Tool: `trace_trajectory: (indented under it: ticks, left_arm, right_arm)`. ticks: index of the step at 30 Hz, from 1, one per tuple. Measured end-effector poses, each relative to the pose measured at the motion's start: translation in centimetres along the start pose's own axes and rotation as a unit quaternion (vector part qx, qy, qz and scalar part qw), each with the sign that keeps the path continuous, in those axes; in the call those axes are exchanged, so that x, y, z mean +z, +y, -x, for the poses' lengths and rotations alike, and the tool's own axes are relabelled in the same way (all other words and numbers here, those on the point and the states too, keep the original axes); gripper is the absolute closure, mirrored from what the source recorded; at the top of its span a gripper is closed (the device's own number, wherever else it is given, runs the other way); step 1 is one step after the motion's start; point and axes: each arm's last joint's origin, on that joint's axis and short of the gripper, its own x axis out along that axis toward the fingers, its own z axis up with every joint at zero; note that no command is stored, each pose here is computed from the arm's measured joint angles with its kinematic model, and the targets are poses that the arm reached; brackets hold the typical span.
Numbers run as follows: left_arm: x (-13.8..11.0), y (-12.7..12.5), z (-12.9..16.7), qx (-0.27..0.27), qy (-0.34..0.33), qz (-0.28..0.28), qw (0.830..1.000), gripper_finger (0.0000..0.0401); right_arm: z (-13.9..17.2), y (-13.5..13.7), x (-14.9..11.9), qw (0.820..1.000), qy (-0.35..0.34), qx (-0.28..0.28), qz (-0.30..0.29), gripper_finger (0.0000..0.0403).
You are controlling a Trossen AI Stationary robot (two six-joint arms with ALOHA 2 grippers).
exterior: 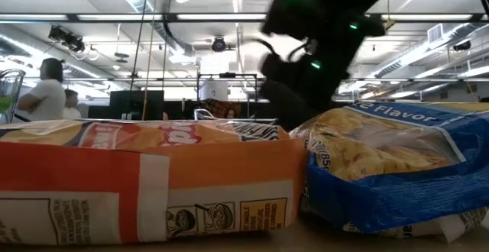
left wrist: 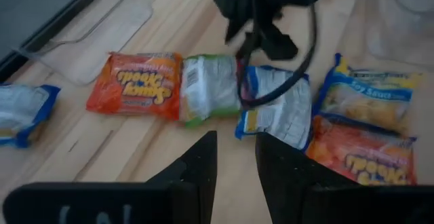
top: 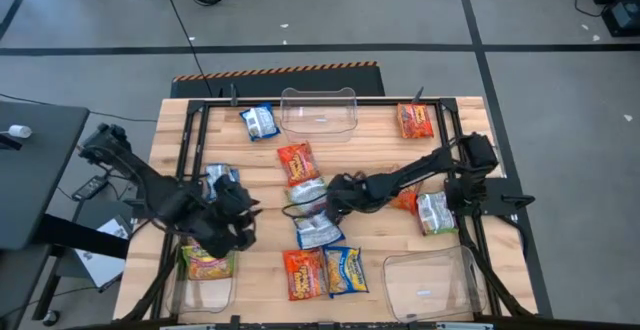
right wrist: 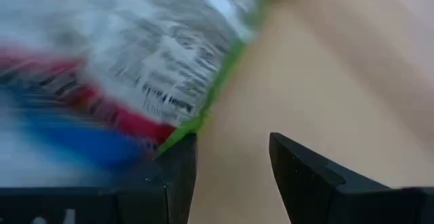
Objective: Sort Maruchan noodles
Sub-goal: Put the green noodle pack into the bottom left transparent bin
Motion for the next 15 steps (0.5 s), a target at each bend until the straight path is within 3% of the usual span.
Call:
trace_trajectory:
  ticks: [3,5,9,15]
  left_arm:
    - [-0.7,0.7,0.3,0.018,0.032,-0.015,0.999,0.0293]
    - [-1.3,1.0,0.0,0.034,0.044,-0.016,0.998,0.0292]
    - [-2.9,1.0,-1.4,0.036,0.053,-0.014,0.998,0.0268]
    - [-4.8,2.0,-5.6,0.037,0.08,-0.046,0.995,0.0189]
  right_arm:
    - [0.0,1.8,2.2,0.992,-0.065,0.101,-0.036,0.0215]
    - [0.3,2.4,3.5,0.984,-0.101,0.129,-0.064,0.0217]
    - [1.8,2.5,5.0,0.981,-0.135,0.118,-0.073,0.022]
    - [5.8,3.1,4.6,0.981,-0.15,0.121,-0.032,0.0229]
